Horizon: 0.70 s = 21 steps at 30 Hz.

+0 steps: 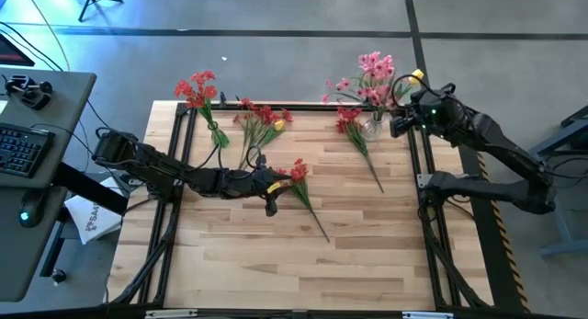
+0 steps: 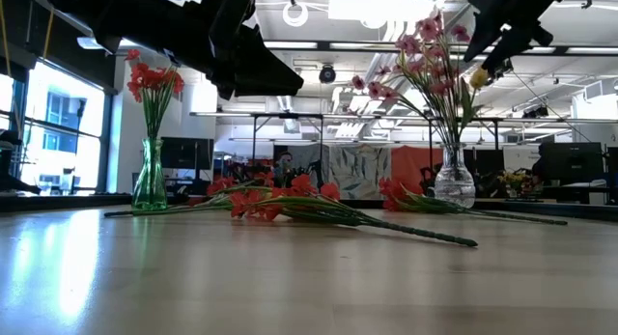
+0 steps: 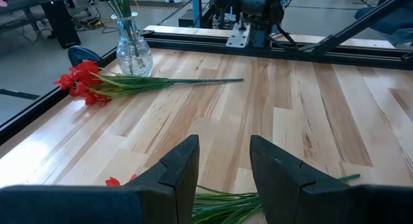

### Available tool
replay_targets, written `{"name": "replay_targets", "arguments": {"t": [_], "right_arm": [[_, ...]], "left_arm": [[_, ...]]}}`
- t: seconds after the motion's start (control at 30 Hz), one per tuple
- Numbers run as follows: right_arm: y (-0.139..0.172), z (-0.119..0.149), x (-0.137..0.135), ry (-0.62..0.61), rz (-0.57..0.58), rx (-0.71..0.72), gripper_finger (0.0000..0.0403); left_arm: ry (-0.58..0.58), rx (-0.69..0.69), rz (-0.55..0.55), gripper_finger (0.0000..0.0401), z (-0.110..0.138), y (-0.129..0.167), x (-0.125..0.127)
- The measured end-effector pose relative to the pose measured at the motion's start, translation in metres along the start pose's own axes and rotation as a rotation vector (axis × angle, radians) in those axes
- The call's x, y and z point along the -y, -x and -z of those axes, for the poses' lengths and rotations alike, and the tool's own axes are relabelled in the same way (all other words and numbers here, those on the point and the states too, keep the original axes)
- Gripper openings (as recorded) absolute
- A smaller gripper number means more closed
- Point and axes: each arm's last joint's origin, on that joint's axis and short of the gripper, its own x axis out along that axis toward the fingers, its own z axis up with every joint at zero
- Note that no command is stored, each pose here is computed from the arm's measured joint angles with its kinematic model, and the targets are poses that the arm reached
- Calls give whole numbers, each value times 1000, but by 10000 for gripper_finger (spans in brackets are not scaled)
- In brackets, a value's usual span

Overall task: Sort flowers into vase by color
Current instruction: Put the top right red flowers into the green vase

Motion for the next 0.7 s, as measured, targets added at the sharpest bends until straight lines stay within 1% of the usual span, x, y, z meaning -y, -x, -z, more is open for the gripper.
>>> {"name": "replay_targets", "arguments": {"t": [0.17,0.3,0.4,0.5,0.6,0.7], "right_arm": [[1,11,-19,56,-202,-70,250],[-7,32,-40,129,-308,-114,250],[-17,57,-57,161,-383,-157,250],[-31,89,-71,197,-441,-215,250],[-46,123,-82,205,-503,-270,250],[-60,153,-87,211,-500,-310,250]], "left_arm": [[0,0,0,125,0,0,0],[23,-4,0,125,0,0,0],[66,-29,0,125,3,1,1],[99,-105,1,125,6,7,0],[138,-208,-16,125,8,20,-4],[168,-308,-57,125,11,34,-11]]}}
